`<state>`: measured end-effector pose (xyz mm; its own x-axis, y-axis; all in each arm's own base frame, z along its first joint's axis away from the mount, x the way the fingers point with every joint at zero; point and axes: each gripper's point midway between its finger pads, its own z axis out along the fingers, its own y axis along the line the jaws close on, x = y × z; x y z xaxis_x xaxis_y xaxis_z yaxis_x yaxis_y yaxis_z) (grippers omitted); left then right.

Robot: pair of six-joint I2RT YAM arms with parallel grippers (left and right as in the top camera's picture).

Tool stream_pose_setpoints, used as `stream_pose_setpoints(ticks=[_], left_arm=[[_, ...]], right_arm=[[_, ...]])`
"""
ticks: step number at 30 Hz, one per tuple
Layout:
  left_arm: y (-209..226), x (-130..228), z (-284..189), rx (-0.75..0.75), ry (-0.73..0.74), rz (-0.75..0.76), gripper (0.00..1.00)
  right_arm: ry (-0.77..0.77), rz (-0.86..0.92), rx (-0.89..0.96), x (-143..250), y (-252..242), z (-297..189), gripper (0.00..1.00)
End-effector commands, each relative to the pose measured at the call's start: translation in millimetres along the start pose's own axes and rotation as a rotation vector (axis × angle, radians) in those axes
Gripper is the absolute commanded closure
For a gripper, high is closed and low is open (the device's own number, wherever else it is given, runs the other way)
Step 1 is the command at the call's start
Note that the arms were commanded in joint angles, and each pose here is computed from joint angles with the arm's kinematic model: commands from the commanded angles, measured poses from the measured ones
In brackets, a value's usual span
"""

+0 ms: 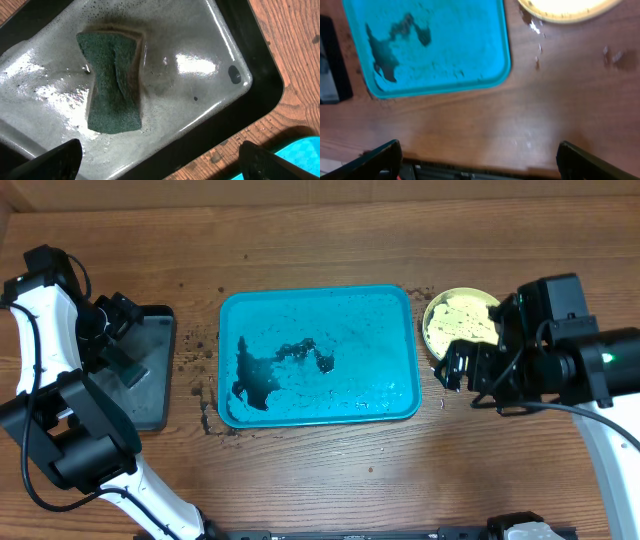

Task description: Clean dirty plates on tray and stack at the side

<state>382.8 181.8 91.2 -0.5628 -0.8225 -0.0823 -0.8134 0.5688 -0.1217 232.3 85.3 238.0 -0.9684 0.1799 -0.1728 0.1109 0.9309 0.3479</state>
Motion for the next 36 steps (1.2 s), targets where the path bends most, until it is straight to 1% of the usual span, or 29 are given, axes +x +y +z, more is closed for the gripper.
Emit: stream_pose_setpoints(ticks=[1,7,13,17,22,24,28,31,36], left_arm=[[-1,5,4,-0.003,0.014,0.002,0.01],[-1,5,4,-0.003,0.014,0.002,0.0],[-1,5,4,-0.003,0.014,0.003,0.0],[-1,5,4,-0.003,0.014,0.003,0.0],[-1,4,4,-0.003,0.013,0.002,0.0],[-1,5,4,-0.003,0.014,0.003,0.0],[-1,5,4,-0.003,0.014,0.003,0.0],[-2,5,4,-0.003,0.014,0.005,0.0],[-3,6,4,-0.003,0.014,0.008,0.0]], right_arm=[[0.002,-0.002,0.022,4,-3,-7,0.0],[0.065,0.016,0.045,19,-9,-7,0.0],[0.05,0.015,0.117,17,-21,-8,0.0],[0.054,0.015,0.124,16,-22,-6,0.0],[0.022,-0.011,0.119,7,-22,-1,0.0],[-0.026,-0.035,0.106,1,-20,-1,0.0],[-0.209,-0.091,0.039,-12,-13,-7,0.0],[-0.335,-0.122,-0.007,-7,-13,-10,0.0],[-0.605,-0.165,-0.105,-2,-18,-17,0.0]])
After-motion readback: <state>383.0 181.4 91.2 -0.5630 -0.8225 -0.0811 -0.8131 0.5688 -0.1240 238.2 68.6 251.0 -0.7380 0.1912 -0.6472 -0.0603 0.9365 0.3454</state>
